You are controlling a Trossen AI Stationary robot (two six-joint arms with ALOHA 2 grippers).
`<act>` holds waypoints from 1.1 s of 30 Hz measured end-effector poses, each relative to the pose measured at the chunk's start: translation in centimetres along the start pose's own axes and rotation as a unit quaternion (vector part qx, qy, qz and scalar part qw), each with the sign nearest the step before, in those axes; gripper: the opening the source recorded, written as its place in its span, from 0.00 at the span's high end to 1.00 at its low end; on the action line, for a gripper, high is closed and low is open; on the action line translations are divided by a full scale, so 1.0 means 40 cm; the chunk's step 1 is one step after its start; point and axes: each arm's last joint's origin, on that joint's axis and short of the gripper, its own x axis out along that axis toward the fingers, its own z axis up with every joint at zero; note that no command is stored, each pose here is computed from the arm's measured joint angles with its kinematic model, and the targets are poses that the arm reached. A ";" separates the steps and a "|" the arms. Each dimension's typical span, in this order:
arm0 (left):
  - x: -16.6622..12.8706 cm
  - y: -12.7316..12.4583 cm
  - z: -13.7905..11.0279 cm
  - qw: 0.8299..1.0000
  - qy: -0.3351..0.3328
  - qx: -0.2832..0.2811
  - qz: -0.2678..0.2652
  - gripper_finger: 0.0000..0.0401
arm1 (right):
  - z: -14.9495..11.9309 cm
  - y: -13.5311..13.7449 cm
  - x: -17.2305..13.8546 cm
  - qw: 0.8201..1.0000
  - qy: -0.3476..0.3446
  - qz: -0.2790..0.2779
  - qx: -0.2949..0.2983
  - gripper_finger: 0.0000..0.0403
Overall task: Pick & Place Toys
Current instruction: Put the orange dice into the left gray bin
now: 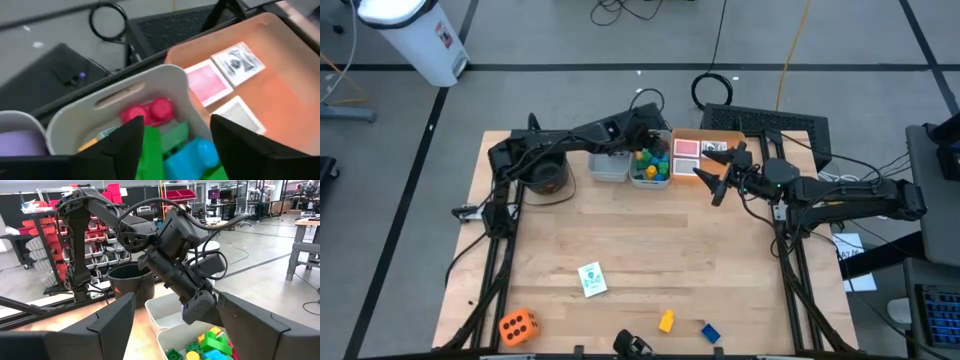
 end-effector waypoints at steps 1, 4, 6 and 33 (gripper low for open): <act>0.001 0.002 0.001 1.000 0.004 -0.006 -0.009 0.39 | 0.000 0.000 0.000 1.000 0.000 0.000 0.000 0.32; 0.001 0.004 0.004 0.999 0.017 -0.007 -0.043 0.33 | 0.000 0.000 0.000 1.000 0.000 0.000 0.000 0.32; 0.001 0.002 0.005 0.997 0.026 -0.005 -0.068 0.31 | 0.000 0.000 0.000 1.000 0.000 0.000 0.000 0.32; -0.627 0.030 0.245 0.946 -0.227 0.060 -0.223 0.30 | 0.002 -0.001 -0.002 1.000 -0.003 -0.003 0.001 0.32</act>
